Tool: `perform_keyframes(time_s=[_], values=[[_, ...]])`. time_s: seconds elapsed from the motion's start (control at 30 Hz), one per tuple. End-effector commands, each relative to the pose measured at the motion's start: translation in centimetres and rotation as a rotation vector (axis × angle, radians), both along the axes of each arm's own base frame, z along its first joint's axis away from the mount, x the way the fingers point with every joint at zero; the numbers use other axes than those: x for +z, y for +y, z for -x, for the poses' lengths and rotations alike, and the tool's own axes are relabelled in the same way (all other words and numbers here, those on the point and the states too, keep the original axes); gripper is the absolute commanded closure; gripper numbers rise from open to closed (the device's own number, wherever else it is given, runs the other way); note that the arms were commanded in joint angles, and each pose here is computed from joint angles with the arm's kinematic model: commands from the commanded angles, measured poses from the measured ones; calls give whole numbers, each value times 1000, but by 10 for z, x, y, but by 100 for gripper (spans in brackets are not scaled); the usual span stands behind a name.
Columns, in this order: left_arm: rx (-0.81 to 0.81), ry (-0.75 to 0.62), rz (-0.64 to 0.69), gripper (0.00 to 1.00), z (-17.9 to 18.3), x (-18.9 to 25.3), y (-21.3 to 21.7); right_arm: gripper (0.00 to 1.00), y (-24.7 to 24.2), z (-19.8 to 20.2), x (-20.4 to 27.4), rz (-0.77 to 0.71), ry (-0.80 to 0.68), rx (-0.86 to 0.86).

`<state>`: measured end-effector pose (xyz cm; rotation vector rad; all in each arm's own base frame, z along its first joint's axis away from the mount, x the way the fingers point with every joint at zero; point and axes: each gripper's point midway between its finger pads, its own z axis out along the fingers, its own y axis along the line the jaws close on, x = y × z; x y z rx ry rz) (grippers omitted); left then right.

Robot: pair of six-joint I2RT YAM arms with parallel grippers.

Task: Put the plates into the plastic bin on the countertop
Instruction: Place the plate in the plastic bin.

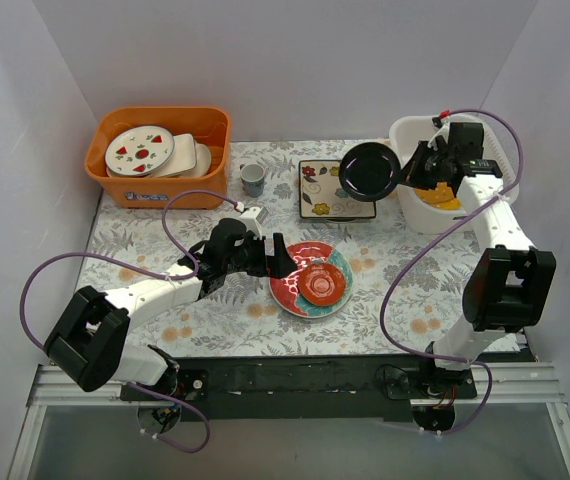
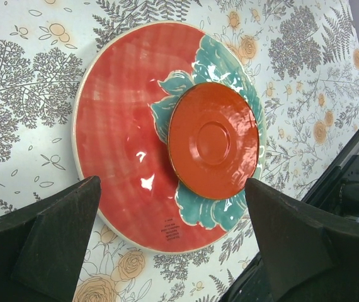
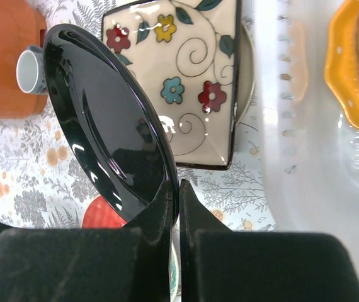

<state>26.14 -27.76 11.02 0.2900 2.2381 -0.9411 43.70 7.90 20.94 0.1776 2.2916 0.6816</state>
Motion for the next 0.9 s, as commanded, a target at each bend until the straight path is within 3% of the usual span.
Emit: perform_keyframes(time_s=[0.0, 0.87], values=[[-4, -49, 5, 2, -4, 14, -2, 99, -15, -17, 34, -19, -100, -46], [-13, -39, -26, 2, -7, 9, -2, 99, -104, -27, 70, -15, -221, -336]])
